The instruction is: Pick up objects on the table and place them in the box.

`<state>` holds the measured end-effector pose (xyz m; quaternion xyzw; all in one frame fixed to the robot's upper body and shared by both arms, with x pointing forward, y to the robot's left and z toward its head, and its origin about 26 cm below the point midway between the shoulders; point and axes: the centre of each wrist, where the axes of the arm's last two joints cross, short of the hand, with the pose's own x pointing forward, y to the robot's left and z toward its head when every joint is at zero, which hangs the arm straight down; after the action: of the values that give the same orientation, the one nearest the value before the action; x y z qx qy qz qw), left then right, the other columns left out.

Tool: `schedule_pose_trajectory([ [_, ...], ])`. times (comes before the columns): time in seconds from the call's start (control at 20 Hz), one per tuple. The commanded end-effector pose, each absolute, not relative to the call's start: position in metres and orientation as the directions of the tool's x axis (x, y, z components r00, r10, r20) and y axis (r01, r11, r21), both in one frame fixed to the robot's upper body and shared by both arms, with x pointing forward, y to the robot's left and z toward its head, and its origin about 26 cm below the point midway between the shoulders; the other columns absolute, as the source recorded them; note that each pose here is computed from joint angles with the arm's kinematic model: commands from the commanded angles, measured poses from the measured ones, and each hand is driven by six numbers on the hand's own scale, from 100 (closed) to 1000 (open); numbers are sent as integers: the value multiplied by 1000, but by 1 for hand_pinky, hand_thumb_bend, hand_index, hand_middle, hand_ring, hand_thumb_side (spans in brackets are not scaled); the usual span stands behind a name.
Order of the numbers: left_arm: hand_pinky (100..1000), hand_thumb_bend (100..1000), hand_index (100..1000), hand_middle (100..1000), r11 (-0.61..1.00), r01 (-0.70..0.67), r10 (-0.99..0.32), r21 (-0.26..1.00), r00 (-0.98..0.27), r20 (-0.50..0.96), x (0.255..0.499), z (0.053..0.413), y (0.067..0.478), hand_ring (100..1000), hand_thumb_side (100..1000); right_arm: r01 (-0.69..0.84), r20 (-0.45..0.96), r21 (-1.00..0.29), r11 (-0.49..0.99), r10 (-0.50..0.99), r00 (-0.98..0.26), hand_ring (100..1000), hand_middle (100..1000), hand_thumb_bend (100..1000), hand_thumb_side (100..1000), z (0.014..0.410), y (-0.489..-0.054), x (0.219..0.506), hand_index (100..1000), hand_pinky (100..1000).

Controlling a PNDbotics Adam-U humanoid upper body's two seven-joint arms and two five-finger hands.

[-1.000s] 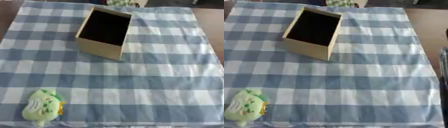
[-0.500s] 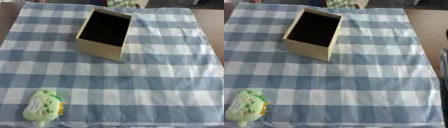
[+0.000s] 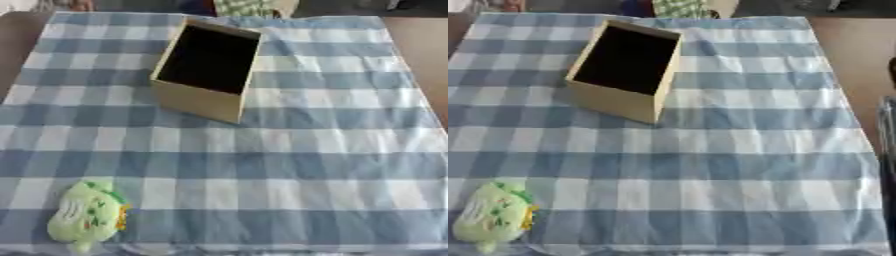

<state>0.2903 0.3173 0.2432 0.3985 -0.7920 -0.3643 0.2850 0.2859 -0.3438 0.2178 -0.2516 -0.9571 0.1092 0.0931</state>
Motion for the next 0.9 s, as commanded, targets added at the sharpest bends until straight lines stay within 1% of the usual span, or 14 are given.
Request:
schedule_pose_trajectory([
  [0.05,494,187,840,735,352,-362,-838,863,-533,118,286,254,321,606,873,471,87,-281,836,510,-855,623,606,100,750,227,-346,283,784,786],
  [0.2,504,192,843,738,306,-285,-833,908,-542,110,285,252,322,614,884,470,85,-288,834,511,-855,622,605,100,749,227,-347,282,783,786],
  [0.4,516,225,847,740,238,-190,-828,953,-552,97,284,249,321,625,884,468,87,-293,834,511,-855,621,604,100,750,227,-347,282,783,785],
  [0.65,519,238,852,740,197,-126,-818,972,-568,92,284,248,318,627,883,465,88,-296,834,509,-856,621,604,100,749,226,-347,282,783,785],
  [0.7,527,264,862,742,185,-107,-815,977,-571,93,284,246,318,636,891,465,88,-296,834,509,-856,621,604,100,749,226,-347,282,783,786],
  [0.9,538,285,868,742,134,-19,-809,991,-580,99,283,241,314,646,899,463,91,-300,834,508,-857,622,604,100,749,225,-347,282,783,786],
])
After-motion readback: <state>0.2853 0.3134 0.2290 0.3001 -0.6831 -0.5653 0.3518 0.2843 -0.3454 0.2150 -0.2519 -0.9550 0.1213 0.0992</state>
